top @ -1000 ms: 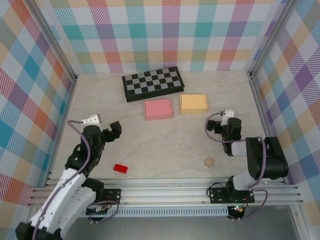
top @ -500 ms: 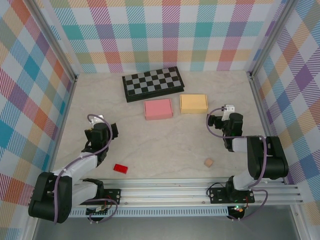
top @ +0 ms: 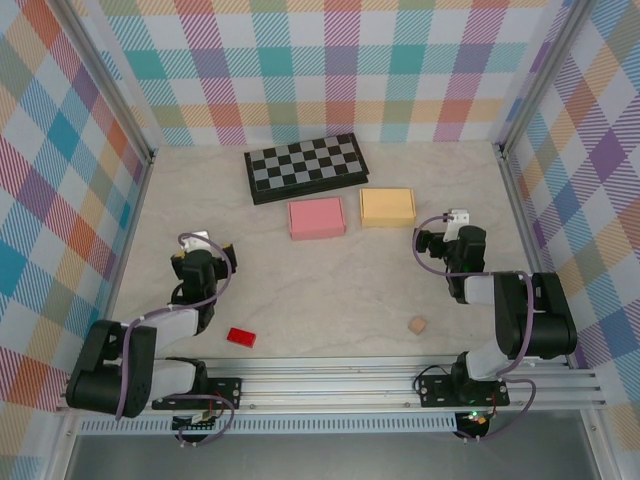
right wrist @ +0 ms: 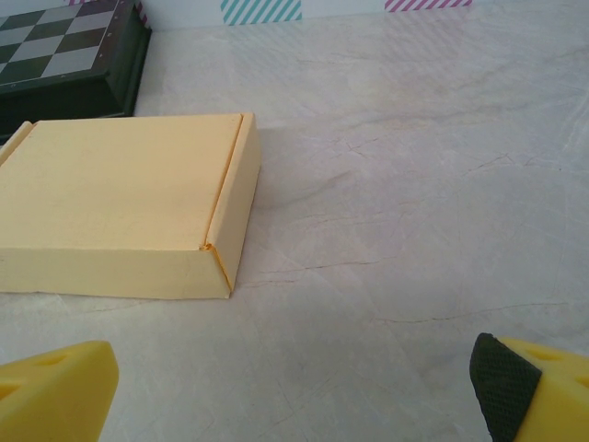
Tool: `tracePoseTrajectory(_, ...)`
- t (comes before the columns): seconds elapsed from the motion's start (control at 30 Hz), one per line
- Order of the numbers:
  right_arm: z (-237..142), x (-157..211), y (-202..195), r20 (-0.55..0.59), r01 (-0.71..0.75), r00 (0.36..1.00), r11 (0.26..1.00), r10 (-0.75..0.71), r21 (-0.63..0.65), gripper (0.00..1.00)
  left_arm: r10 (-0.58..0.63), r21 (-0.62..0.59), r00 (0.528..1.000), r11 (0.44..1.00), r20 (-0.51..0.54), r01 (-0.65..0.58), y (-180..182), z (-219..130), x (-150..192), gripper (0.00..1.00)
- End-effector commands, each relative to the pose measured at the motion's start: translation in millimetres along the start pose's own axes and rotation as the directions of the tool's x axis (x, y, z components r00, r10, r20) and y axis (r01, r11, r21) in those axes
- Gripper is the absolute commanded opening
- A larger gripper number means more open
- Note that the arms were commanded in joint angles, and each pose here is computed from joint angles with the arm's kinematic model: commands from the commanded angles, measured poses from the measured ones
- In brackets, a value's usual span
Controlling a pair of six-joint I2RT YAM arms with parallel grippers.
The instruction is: Fold the paper box
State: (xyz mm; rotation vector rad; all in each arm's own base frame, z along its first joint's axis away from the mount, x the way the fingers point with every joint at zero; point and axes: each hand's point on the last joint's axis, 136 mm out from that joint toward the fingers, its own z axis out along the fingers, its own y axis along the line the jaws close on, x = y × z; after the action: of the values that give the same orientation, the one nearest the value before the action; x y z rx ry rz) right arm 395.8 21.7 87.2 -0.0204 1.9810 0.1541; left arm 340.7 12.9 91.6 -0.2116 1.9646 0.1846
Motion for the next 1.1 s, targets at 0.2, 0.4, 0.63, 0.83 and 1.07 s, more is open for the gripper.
tracePoseTrajectory(0.2, 0.2, -3.5, 2.0, 0.007, 0.006, 1.000, 1.000, -0.006, -0.019, 1.00, -0.064, 0.059, 0.983, 0.997, 0.173, 0.055, -12.3, 22.8, -15.6, 1.00)
tracePoseTrajectory(0.4, 0.4, -3.5, 2.1, 0.006, 0.006, 1.000, 1.000, -0.006, -0.020, 1.00, -0.005, 0.128, 0.997, 0.992, 0.074, -0.004, -30.4, 33.1, -10.1, 1.00)
tracePoseTrajectory(0.63, 0.4, -3.3, 2.4, 0.005, 0.007, 1.000, 1.000, -0.006, -0.022, 1.00, -0.037, 0.142, 0.999, 0.989, -0.014, 0.039, -26.4, 51.7, -9.4, 1.00)
tracePoseTrajectory(0.83, 0.4, -3.6, 2.5, 0.005, 0.007, 1.000, 1.000, -0.007, -0.022, 1.00, -0.032, 0.142, 0.999, 0.989, -0.014, 0.034, -26.5, 51.5, -9.0, 1.00)
tracePoseTrajectory(1.07, 0.4, -3.4, 2.4, 0.005, 0.007, 1.000, 1.000, -0.007, -0.022, 1.00, 0.005, 0.139, 1.000, 0.990, -0.005, -0.004, -32.8, 49.6, -8.8, 1.00)
